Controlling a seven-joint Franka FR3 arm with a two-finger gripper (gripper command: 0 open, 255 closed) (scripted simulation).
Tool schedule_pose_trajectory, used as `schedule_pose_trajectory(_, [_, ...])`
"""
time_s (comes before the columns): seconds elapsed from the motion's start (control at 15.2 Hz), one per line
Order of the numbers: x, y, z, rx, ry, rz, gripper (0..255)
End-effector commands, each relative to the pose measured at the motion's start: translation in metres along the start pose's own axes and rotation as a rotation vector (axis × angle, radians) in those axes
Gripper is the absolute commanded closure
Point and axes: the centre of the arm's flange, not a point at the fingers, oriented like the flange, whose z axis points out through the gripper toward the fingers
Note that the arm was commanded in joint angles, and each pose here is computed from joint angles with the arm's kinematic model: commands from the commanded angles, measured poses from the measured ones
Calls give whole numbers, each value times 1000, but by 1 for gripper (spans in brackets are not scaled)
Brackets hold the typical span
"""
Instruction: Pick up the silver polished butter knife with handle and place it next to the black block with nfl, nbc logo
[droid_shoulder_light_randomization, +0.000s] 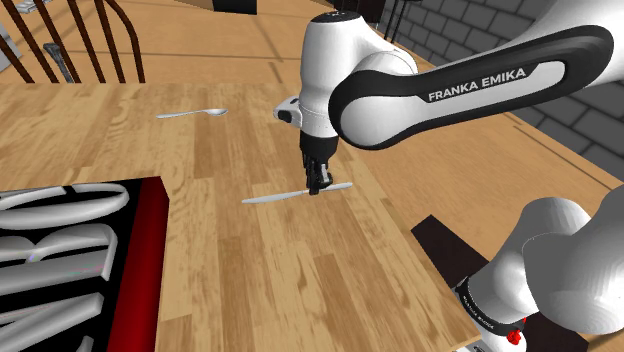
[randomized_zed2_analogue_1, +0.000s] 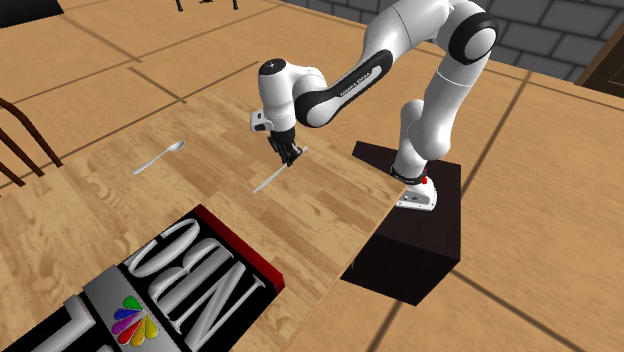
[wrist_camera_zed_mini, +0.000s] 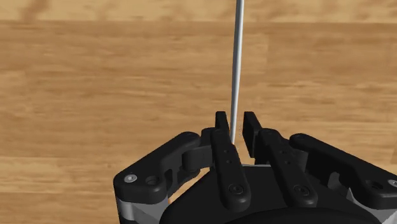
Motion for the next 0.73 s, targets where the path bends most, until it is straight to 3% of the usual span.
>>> schedule_pose_trajectory(0.0, [0,0,0,0,0,0,255])
schedule_pose_trajectory(0.4, [0,0,0,0,0,0,255])
schedule_pose_trajectory(0.66, [-1,0,-21,0,0,0,255])
